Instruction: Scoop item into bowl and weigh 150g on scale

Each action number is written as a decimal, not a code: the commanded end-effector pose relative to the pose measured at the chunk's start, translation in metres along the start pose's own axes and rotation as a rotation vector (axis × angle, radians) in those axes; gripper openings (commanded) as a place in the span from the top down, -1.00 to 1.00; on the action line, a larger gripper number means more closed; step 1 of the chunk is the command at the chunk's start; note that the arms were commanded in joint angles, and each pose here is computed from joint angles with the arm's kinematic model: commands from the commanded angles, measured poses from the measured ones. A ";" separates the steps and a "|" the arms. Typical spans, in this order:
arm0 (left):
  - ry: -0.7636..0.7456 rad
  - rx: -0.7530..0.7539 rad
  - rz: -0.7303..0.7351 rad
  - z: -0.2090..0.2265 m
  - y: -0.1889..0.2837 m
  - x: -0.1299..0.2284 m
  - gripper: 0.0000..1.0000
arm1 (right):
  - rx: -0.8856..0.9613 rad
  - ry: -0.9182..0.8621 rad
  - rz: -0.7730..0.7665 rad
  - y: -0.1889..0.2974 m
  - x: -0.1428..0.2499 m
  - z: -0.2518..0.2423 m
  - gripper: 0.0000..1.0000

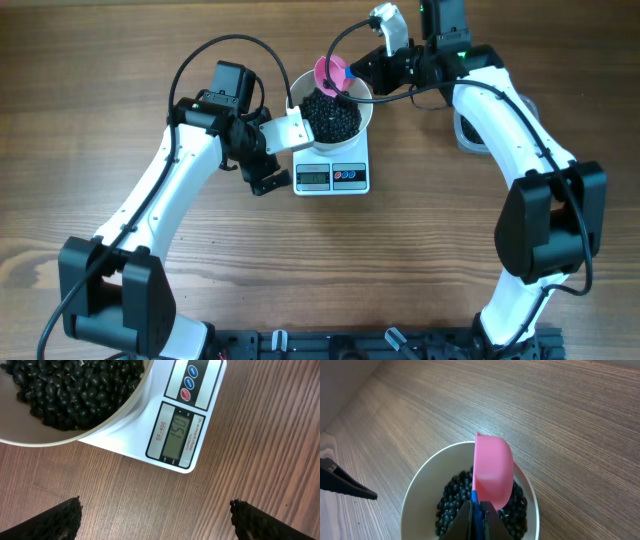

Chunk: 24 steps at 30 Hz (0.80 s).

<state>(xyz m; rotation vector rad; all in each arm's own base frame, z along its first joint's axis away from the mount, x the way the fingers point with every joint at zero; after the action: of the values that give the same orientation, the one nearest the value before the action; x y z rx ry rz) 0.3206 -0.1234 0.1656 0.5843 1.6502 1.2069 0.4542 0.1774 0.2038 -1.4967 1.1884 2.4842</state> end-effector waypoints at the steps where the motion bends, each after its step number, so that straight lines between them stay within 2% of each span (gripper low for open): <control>1: -0.017 0.016 -0.017 -0.001 0.000 -0.003 -1.00 | -0.038 -0.037 0.035 -0.009 0.014 0.000 0.91; 5: -0.017 0.016 -0.017 -0.001 0.000 -0.003 -1.00 | -0.005 -0.078 0.105 -0.009 0.027 -0.002 0.91; 13: -0.017 0.016 -0.017 -0.001 0.000 -0.003 -1.00 | 0.032 0.015 0.134 -0.014 0.028 0.001 0.91; 24: -0.017 0.016 -0.017 -0.001 0.000 -0.003 -1.00 | 0.052 0.018 0.146 -0.015 0.030 0.000 0.92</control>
<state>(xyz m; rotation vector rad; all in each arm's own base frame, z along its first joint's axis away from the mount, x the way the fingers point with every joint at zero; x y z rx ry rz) 0.3206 -0.1234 0.1656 0.5843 1.6502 1.2069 0.4447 0.1772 0.1884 -1.4798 1.3639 2.4891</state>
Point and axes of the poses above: each gripper's point midway between its finger pads, its own y axis back along the fingers, its own z axis along the line the jaws close on, x = y × z, the point moved 6 cm from there along y, back along the fingers, and after that the axes turned 10 degrees about y, right-handed, at the moved point
